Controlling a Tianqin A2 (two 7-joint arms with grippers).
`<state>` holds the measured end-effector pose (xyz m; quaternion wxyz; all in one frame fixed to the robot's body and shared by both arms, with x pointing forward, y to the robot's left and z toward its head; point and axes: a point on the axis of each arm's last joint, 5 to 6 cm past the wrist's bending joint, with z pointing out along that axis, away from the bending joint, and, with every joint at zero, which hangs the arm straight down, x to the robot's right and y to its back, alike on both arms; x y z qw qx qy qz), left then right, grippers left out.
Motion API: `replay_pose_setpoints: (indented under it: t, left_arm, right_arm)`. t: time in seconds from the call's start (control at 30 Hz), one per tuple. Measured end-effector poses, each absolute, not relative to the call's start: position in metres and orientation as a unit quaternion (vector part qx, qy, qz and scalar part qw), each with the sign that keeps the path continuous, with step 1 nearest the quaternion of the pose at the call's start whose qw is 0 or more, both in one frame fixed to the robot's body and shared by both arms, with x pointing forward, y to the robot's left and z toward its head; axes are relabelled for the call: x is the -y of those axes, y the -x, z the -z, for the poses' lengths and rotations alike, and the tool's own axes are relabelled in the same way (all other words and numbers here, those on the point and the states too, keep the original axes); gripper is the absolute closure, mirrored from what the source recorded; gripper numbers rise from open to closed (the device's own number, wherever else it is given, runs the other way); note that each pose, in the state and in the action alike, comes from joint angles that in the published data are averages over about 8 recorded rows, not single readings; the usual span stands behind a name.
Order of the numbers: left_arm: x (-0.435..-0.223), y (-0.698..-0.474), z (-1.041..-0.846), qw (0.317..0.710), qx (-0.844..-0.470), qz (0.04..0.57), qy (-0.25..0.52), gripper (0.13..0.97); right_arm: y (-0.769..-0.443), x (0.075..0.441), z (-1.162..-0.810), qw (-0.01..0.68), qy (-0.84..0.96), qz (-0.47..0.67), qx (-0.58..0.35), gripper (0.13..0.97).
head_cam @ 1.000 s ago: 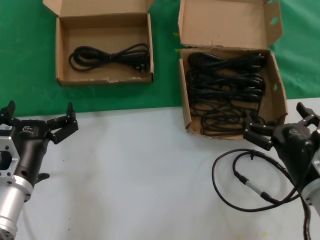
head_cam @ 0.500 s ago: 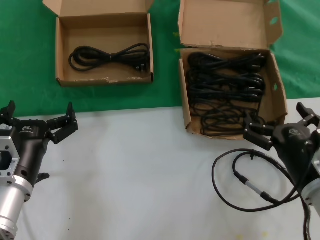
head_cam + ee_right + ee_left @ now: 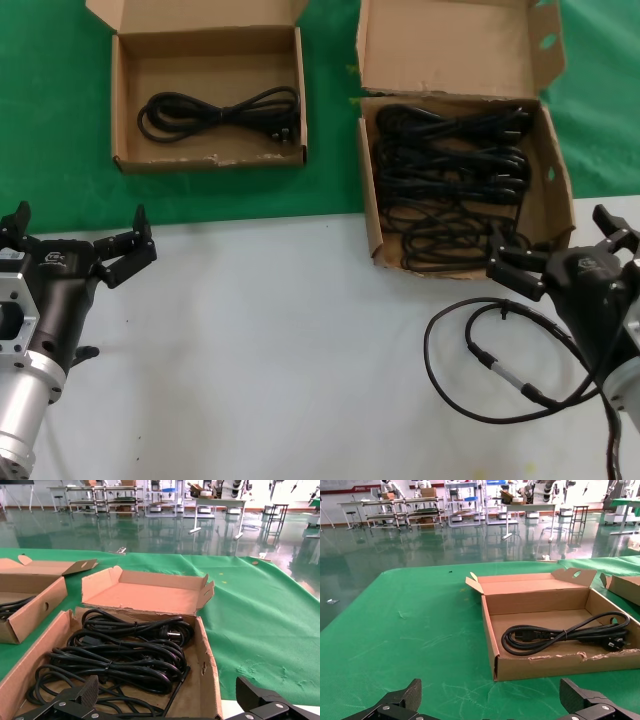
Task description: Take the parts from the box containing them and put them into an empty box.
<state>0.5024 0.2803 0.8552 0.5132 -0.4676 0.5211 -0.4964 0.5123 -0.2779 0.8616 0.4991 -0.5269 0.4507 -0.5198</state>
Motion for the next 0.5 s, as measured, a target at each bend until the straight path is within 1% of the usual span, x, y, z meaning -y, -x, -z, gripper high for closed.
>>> replay_pose_setpoints:
  t: [0.5]
  left_arm:
    - [-0.2803, -0.5024, -0.8552, 0.513, -0.521, 0.496, 0.468, 0.132]
  right_arm:
    - [-0.5123, 0.2779, -0.8616, 0.499, 0.527, 0.520, -0.451, 0.130]
